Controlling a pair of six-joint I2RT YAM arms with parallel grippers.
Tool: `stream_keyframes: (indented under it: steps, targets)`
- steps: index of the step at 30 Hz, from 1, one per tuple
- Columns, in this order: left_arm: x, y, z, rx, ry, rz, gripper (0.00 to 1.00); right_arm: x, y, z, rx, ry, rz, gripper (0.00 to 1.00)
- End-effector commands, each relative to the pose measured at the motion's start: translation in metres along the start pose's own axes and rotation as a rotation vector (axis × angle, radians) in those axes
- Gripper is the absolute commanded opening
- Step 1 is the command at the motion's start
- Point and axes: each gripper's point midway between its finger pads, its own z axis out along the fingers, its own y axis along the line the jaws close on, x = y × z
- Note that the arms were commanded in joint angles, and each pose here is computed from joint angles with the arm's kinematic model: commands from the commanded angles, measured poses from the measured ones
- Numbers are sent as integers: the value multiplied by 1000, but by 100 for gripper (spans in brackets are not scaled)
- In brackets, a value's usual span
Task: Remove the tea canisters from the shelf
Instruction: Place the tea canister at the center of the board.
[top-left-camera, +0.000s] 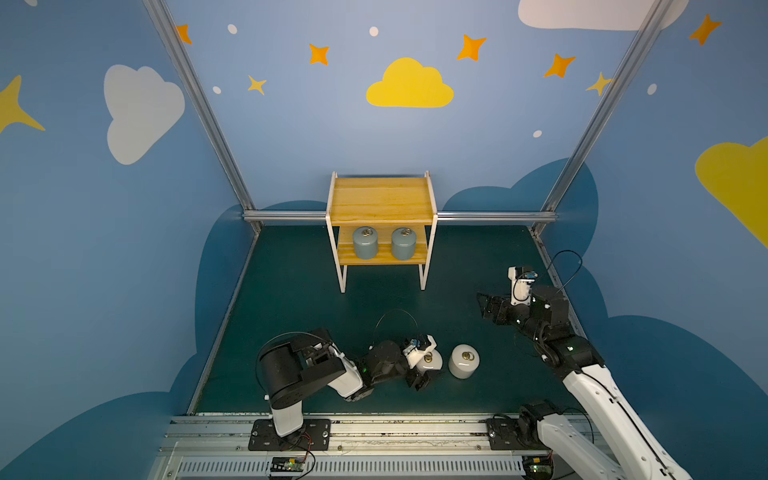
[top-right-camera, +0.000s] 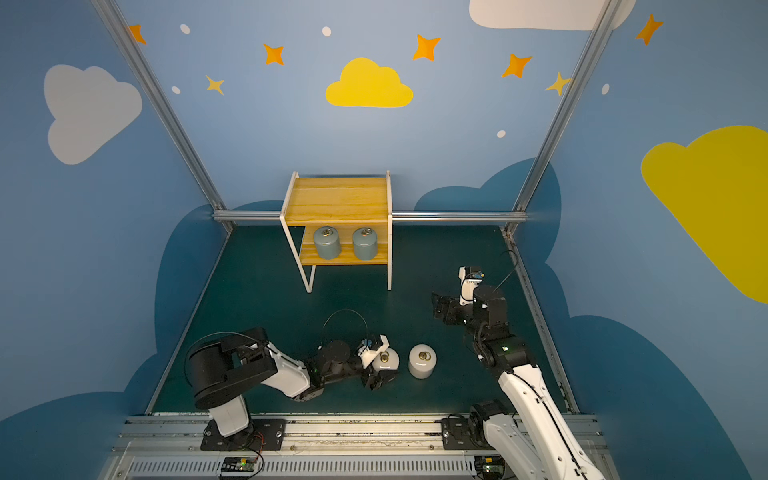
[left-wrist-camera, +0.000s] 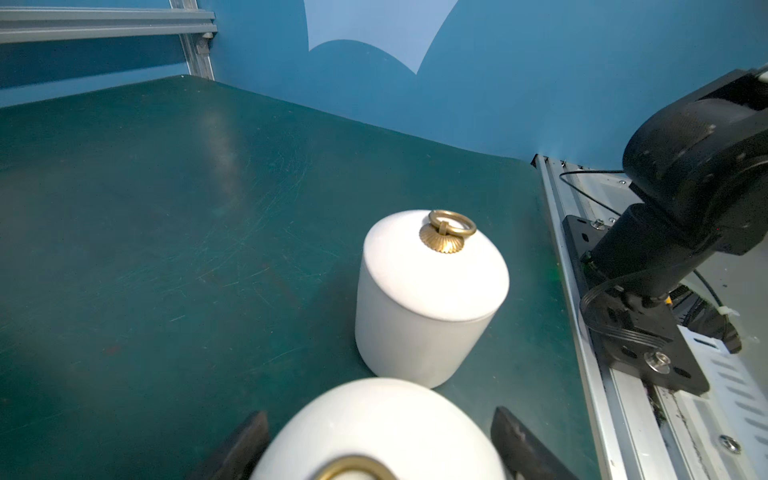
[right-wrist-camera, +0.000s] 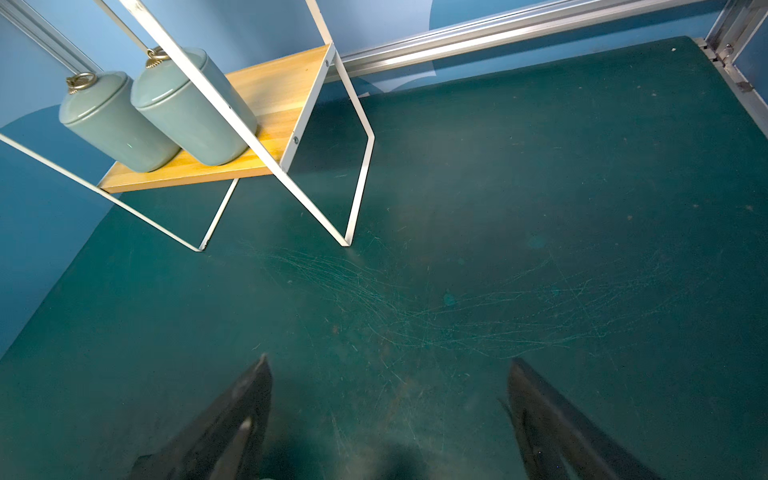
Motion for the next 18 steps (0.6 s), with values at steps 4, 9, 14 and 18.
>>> stream_keyframes:
  steps: [4, 9, 14, 18]
  targets:
    - [-5, 2, -1, -9, -21, 4, 87, 4, -2, 1, 3, 5, -4, 90]
    - [-4, 0, -3, -4, -10, 5, 87, 5, -3, 1, 5, 8, -7, 90]
    - [-2, -1, -3, -2, 10, 20, 85, 5, -3, 2, 4, 6, -7, 90]
    - [-3, 1, 2, -10, 14, 27, 80, 4, -3, 2, 3, 3, -3, 90]
